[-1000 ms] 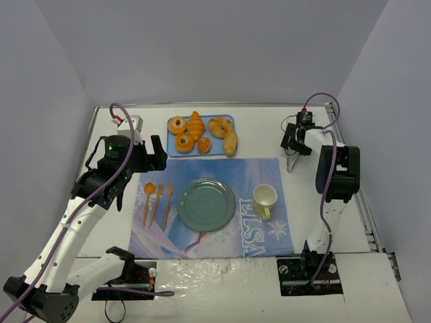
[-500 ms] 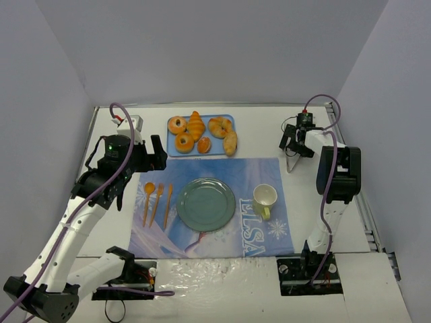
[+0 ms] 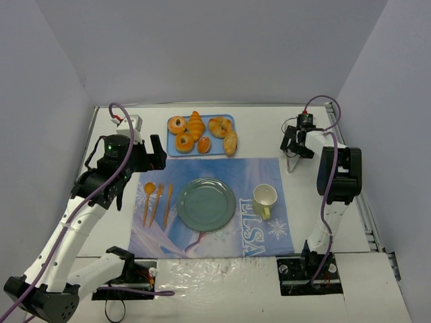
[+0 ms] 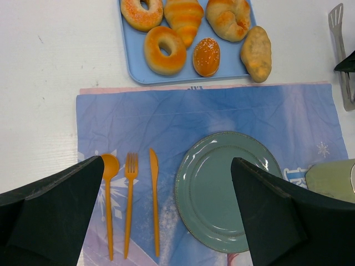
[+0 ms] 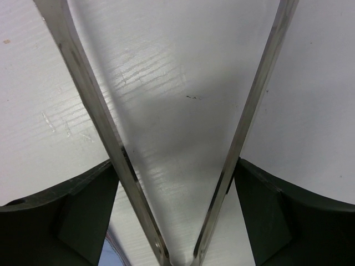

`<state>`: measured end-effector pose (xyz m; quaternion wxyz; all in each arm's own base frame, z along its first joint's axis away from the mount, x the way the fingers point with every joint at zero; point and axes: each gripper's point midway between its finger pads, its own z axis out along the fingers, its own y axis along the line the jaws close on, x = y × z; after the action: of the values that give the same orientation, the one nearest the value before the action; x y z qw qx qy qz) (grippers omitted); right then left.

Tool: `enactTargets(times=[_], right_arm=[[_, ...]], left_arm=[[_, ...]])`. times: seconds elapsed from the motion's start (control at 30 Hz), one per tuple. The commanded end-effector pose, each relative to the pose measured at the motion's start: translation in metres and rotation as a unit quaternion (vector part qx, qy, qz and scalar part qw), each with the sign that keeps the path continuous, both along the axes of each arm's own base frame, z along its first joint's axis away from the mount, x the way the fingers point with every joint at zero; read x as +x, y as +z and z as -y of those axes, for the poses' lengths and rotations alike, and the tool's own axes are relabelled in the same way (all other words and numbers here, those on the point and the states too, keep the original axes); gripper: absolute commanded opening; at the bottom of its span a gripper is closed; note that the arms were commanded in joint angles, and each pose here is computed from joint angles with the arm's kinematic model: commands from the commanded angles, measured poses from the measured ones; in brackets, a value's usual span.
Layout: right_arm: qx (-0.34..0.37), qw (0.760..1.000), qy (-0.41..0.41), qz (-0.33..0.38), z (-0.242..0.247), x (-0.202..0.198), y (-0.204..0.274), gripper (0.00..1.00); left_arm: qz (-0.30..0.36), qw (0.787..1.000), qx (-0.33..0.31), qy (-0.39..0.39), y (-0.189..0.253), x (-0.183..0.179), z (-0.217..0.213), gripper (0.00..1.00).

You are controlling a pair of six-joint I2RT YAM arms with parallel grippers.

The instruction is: Place the bread

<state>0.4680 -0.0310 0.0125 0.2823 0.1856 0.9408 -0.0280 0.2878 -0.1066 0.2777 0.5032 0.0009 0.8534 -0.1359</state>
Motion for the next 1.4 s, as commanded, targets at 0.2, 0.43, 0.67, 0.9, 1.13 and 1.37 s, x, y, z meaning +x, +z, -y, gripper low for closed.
enactTargets(times=[0.2, 0.43, 0.67, 0.9, 1.13, 1.37], right_arm=[[0.003, 1.000, 0.015, 0.015, -0.010, 0.003, 0.015, 0.57], [0.002, 0.999, 0.012, 0.032, -0.012, 0.004, 0.031, 0.36], [-0.035, 0.995, 0.015, 0.088, -0.022, 0.007, 0.094, 0.35], [-0.049, 0.989, 0.031, 0.137, -0.040, 0.001, 0.154, 0.36], [-0.048, 0.983, 0.062, 0.167, -0.072, -0.010, 0.187, 0.36], [-0.014, 0.972, 0.133, 0.193, -0.131, -0.024, 0.214, 0.38]], left_arm=[[0.035, 0.999, -0.011, 0.005, 0.020, 0.008, 0.000, 0.97], [0.035, 0.999, -0.012, 0.005, 0.021, 0.008, 0.000, 0.97], [0.035, 0.999, -0.011, 0.006, 0.021, 0.008, -0.001, 0.97], [0.035, 0.999, -0.012, 0.006, 0.021, 0.008, 0.000, 0.97], [0.034, 0.999, -0.011, 0.007, 0.020, 0.009, -0.001, 0.97], [0.034, 0.999, -0.010, 0.009, 0.020, 0.009, -0.002, 0.97]])
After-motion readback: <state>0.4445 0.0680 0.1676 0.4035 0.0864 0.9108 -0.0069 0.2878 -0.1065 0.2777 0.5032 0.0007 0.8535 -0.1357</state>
